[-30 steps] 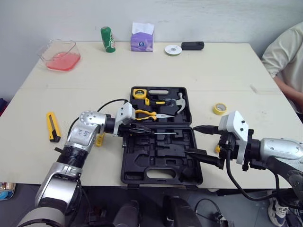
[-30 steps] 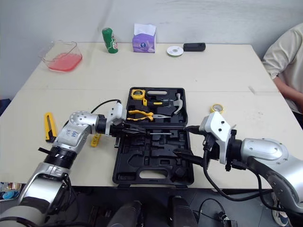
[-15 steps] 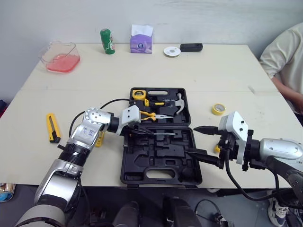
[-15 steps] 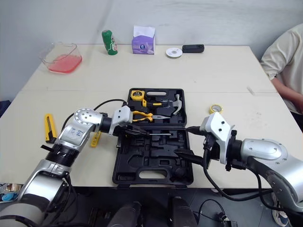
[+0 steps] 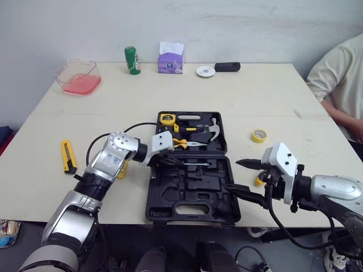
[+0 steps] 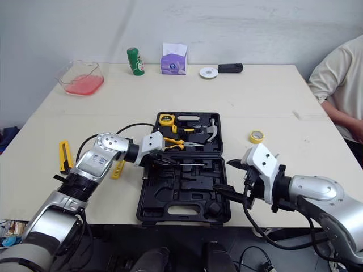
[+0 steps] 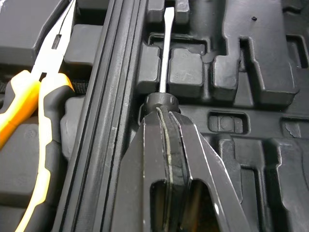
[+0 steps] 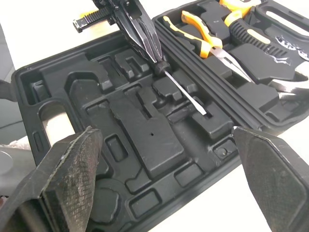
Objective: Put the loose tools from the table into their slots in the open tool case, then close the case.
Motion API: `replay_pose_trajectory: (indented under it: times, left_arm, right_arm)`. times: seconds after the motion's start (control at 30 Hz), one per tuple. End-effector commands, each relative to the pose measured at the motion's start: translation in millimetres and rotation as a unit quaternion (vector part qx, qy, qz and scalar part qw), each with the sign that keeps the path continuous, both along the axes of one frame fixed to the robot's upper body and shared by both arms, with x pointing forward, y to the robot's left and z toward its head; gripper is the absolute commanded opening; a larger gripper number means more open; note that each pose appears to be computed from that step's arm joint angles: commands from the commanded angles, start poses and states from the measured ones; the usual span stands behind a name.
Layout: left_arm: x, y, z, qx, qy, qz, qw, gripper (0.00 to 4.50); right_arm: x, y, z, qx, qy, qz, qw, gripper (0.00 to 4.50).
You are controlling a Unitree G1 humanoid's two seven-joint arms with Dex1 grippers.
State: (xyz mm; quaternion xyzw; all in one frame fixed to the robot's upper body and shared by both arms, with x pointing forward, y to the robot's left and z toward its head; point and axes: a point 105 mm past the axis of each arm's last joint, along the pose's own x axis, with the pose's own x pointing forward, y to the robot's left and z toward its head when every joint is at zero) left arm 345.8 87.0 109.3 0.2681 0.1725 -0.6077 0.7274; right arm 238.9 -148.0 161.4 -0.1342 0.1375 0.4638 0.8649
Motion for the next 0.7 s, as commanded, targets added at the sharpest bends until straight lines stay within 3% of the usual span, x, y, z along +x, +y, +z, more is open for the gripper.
replay_pose_trajectory:
  times: [0.03,0.27,0.33,0.37,0.4,0.47,0.6,0.7]
  left_arm:
    - [-1,27,-52,0.096,0.056,0.065,0.992,0.05]
    - [-1,20,-49,0.093,0.053,0.056,0.993,0.05]
    - [1,12,-26,0.017,0.047,0.057,0.997,0.05]
    - [0,11,-1,-0.057,0.036,0.055,0.996,0.05]
    - [-7,18,27,-0.137,0.026,0.052,0.989,0.33]
    - [-20,29,56,-0.212,0.012,0.044,0.976,0.97]
    - [-49,91,65,-0.258,0.018,0.15,0.954,2.79]
    - [-64,147,55,-0.268,0.024,0.272,0.924,4.16]
  right_arm:
    - [4,1,11,0.005,-0.032,0.001,0.999,4.5]
    - [6,2,14,0.008,-0.037,0.003,0.999,4.5]
    - [6,0,16,0.011,-0.045,-0.004,0.999,4.5]
    - [6,-4,20,0.016,-0.053,-0.015,0.998,4.5]
    - [6,-11,27,0.029,-0.061,-0.037,0.997,4.5]
    - [5,-20,35,0.044,-0.067,-0.061,0.995,4.5]
    - [3,-69,48,0.071,-0.068,-0.16,0.982,4.5]
    - [-5,-106,42,0.053,-0.044,-0.219,0.973,4.5]
